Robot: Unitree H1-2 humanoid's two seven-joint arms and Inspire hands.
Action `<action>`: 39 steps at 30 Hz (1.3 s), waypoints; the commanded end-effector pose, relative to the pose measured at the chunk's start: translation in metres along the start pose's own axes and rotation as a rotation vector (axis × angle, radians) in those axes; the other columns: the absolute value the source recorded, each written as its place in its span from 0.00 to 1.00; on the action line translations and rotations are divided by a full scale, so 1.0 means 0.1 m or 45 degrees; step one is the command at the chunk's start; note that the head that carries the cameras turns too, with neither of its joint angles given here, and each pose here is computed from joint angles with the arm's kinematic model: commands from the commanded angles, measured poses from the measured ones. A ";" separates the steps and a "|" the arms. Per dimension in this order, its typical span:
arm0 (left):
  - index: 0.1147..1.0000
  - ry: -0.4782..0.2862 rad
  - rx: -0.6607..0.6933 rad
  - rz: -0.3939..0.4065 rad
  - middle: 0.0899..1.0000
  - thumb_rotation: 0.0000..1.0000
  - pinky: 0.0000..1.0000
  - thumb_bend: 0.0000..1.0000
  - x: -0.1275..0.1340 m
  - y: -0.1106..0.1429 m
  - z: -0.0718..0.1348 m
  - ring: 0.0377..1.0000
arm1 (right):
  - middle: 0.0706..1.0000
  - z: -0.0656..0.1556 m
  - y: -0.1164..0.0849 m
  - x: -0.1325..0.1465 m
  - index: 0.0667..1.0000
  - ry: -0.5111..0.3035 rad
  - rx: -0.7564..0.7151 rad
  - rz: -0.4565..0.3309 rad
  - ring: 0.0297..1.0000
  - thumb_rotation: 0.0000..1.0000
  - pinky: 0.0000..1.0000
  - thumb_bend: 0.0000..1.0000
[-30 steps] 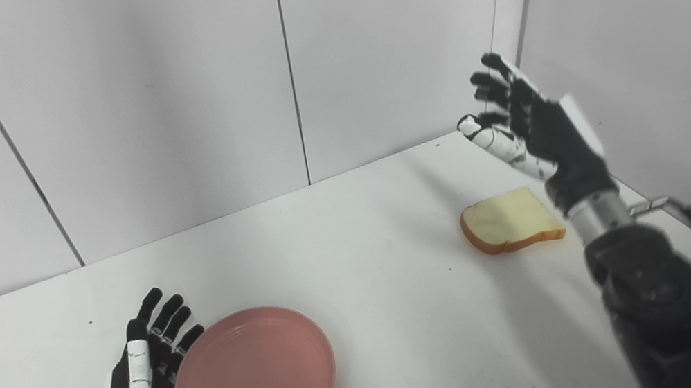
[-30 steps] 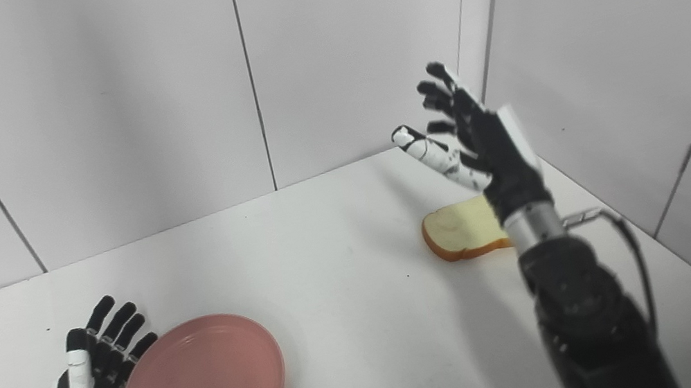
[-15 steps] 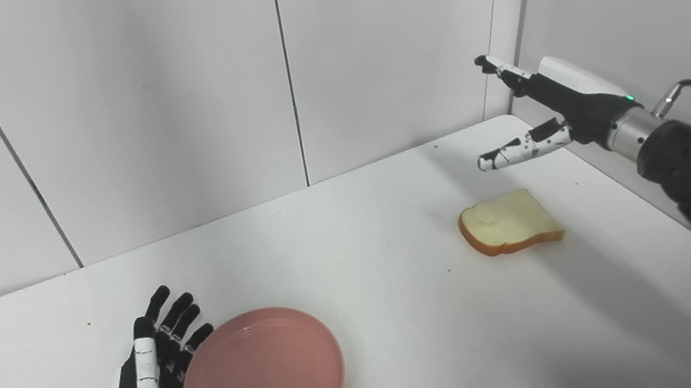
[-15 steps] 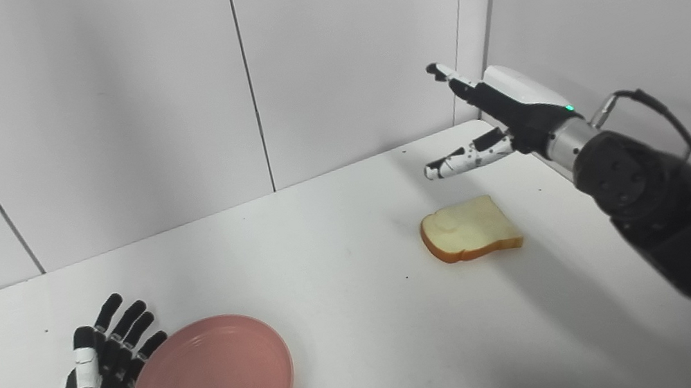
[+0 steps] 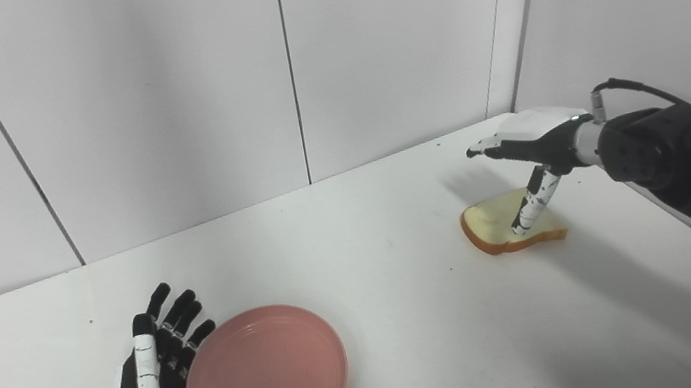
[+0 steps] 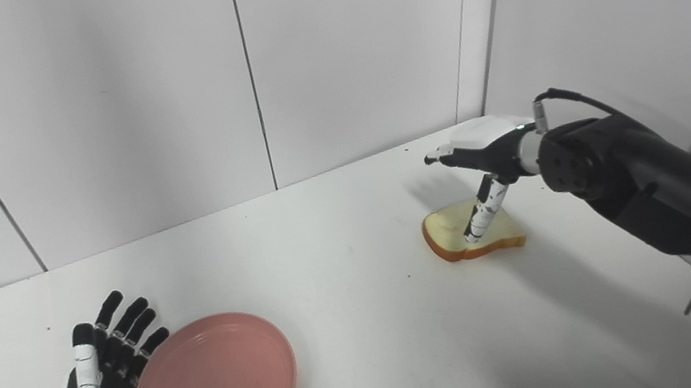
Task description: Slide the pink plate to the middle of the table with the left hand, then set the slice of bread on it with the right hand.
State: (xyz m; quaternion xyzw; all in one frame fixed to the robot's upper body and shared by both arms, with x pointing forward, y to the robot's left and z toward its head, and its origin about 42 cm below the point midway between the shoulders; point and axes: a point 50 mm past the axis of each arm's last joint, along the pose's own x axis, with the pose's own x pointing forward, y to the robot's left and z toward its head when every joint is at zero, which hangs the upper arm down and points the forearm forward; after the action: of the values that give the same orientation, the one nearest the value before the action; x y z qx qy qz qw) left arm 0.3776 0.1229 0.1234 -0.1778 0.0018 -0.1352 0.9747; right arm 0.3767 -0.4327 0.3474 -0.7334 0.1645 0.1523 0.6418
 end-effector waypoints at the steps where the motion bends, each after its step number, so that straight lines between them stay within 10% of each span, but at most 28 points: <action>1: 0.85 0.096 -0.014 0.032 0.79 0.80 0.75 0.86 -0.07 0.03 -0.15 0.85 | 0.98 -0.07 -0.27 -0.05 0.92 0.031 -0.081 -0.075 1.00 0.36 1.00 1.00; 39: 0.87 0.098 -0.027 0.027 0.78 0.80 0.75 0.84 -0.09 0.03 -0.17 0.83 | 0.97 -0.11 0.28 0.69 0.93 0.046 0.004 0.203 0.97 0.38 0.99 1.00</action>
State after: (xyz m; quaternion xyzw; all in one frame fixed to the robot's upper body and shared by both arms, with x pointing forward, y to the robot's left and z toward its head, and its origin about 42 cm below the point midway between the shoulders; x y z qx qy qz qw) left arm 0.3772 0.1229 0.1226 -0.1777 0.0021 -0.1398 0.9741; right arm 0.4233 -0.4442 0.2807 -0.7115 0.2434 0.2085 0.6254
